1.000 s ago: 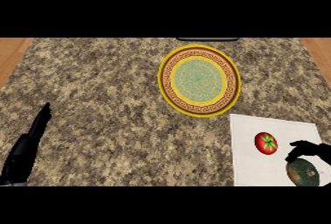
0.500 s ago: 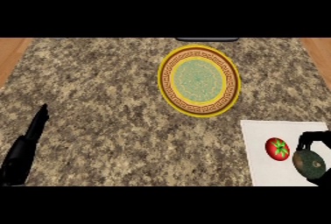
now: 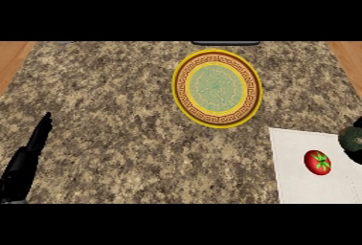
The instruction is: Pick the squash from the placemat and place it in the plate
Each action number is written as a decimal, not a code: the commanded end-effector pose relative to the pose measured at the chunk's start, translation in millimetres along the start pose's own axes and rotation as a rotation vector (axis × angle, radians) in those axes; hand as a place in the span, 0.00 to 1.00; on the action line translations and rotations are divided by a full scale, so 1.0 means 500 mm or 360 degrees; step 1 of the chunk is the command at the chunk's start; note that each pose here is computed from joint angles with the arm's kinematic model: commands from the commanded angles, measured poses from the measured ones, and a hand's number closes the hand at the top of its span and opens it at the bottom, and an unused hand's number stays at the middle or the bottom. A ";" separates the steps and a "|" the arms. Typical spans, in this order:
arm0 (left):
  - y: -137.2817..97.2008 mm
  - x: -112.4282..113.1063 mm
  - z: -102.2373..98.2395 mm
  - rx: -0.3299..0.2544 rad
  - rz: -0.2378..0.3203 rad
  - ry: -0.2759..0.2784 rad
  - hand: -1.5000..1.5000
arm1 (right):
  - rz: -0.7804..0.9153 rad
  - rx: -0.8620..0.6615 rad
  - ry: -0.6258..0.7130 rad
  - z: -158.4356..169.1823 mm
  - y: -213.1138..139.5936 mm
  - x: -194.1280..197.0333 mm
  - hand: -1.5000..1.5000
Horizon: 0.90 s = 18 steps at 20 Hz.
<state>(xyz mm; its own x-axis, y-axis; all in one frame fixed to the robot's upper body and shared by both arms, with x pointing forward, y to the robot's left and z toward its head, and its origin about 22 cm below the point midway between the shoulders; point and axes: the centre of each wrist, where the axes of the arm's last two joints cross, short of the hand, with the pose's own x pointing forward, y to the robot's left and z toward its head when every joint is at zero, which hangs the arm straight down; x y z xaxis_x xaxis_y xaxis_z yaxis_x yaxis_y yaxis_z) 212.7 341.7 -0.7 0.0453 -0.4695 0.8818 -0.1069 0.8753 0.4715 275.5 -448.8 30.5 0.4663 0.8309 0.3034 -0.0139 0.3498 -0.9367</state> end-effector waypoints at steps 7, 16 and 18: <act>-0.015 -0.038 0.020 0.0047 -0.0012 0.0038 0.50 | -0.0106 -0.0715 -0.0262 0.058 -0.109 0.144 1.00; 0.000 -0.018 0.022 0.0010 -0.0028 0.0005 0.50 | -0.0291 -0.0622 -0.0772 0.170 -0.186 0.305 1.00; -0.012 -0.006 -0.020 -0.0026 0.0014 0.0014 0.50 | -0.0293 -0.0613 -0.0789 0.183 -0.154 0.387 1.00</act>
<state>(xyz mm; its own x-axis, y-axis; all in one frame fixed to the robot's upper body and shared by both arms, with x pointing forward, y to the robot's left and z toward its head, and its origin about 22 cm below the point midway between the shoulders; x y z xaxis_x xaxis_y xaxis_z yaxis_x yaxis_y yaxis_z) 215.3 339.4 -2.5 0.0537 -0.4688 0.8816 -0.1109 0.8747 0.4719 285.2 -312.8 162.5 0.0350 0.9070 0.4198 0.3942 0.3734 -0.8397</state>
